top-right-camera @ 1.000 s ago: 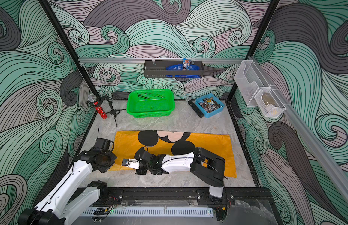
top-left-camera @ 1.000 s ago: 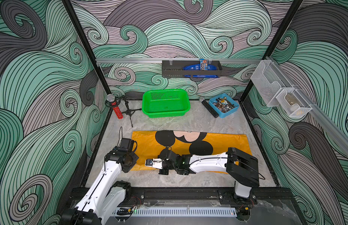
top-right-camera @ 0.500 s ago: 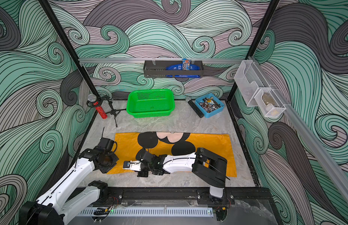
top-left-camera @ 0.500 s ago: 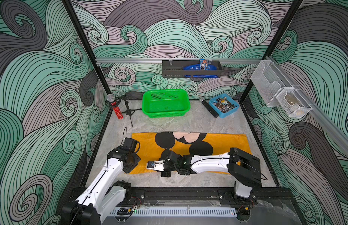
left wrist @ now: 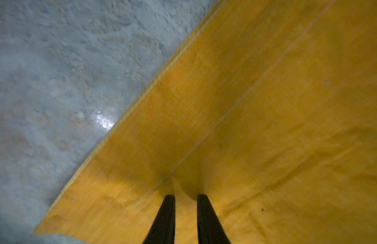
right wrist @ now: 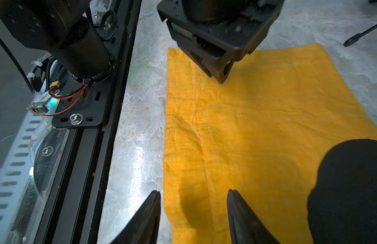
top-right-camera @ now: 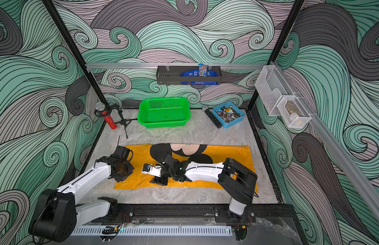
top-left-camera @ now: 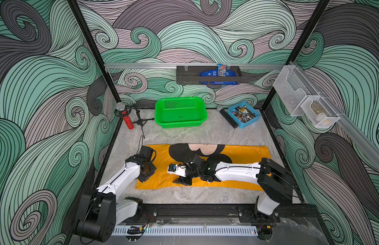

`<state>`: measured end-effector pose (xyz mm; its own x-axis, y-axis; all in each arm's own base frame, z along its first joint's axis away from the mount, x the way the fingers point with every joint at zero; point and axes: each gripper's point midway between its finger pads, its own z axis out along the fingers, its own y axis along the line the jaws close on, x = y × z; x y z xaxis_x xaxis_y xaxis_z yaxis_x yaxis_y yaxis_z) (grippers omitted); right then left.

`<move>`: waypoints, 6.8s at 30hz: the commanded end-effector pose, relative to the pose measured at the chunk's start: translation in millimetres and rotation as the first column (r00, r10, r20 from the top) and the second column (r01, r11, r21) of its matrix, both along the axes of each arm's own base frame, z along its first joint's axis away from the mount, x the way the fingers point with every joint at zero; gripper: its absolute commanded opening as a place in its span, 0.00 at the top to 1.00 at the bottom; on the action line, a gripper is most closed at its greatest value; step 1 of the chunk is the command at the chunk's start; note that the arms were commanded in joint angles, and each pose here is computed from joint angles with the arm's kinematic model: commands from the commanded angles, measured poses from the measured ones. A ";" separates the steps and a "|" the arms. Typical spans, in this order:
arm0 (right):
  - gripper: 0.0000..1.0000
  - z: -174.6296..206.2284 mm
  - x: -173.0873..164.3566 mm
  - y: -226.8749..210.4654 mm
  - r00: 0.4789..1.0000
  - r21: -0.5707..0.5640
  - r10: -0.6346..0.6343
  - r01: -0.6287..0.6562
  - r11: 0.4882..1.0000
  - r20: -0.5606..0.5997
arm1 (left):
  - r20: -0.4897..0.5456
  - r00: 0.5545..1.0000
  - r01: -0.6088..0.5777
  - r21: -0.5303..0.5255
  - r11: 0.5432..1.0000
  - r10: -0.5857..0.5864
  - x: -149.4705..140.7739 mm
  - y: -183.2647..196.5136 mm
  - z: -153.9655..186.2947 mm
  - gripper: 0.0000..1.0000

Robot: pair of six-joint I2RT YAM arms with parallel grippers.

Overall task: Roll up the pillowcase
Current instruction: Adjust the pillowcase at the center of the board, then roll the pillowcase at the center of the board.

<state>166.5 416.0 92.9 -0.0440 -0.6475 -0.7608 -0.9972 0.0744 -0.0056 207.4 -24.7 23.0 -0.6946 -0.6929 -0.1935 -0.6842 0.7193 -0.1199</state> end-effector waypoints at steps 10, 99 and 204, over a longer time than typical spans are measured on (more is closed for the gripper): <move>0.48 -54.8 19.2 -38.8 0.993 -0.172 -0.120 0.115 0.978 -0.019 | -0.018 0.999 0.042 0.168 0.985 -0.040 23.6 41.2 -15.1 0.77; 0.38 -65.1 85.6 -525.3 -0.604 -0.515 -0.782 0.724 -0.458 -0.153 | 0.615 -0.181 0.970 0.239 -0.038 -0.767 69.8 -441.8 54.6 0.22; 0.69 -59.2 162.0 -399.6 -0.381 -0.565 -0.922 0.748 -0.348 0.063 | 0.638 -0.144 0.985 0.165 -0.048 -0.756 60.7 -434.9 66.2 0.05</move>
<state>324.9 14.7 32.4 -0.8757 0.4039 -0.2645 0.4433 0.8897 -0.1090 265.0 -460.2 67.0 -0.5711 0.4655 -0.6762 0.8158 0.4137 -0.4041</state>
